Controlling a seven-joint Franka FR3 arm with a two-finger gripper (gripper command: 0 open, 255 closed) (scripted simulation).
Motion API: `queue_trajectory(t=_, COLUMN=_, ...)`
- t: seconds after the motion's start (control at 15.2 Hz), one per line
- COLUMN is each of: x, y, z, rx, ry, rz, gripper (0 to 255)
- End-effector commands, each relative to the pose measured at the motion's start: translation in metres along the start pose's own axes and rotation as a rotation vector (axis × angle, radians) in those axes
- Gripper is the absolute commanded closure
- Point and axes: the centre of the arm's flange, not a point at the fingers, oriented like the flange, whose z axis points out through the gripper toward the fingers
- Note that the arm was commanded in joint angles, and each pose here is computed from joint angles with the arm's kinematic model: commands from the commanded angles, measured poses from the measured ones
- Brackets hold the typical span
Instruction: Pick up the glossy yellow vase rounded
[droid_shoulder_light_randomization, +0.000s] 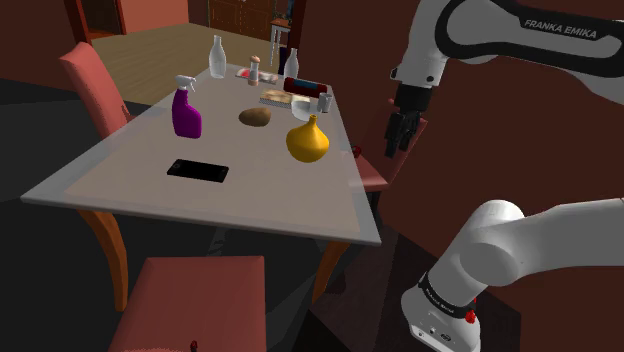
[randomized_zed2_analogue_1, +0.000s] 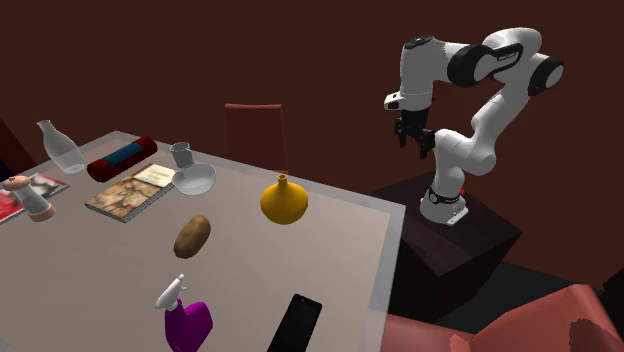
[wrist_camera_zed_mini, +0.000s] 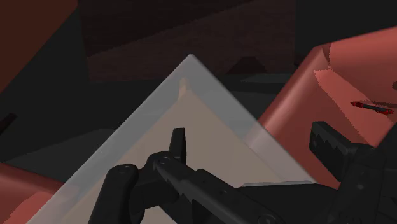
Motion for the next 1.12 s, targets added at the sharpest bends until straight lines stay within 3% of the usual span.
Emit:
queue_trajectory(t=0.0, x=0.0, y=0.0, z=0.0, rx=0.0, ry=0.0, rz=0.0, gripper=0)
queue_trajectory(t=1.06, x=0.187, y=0.077, z=0.004, rx=-0.054, ry=0.037, rz=0.001, gripper=0)
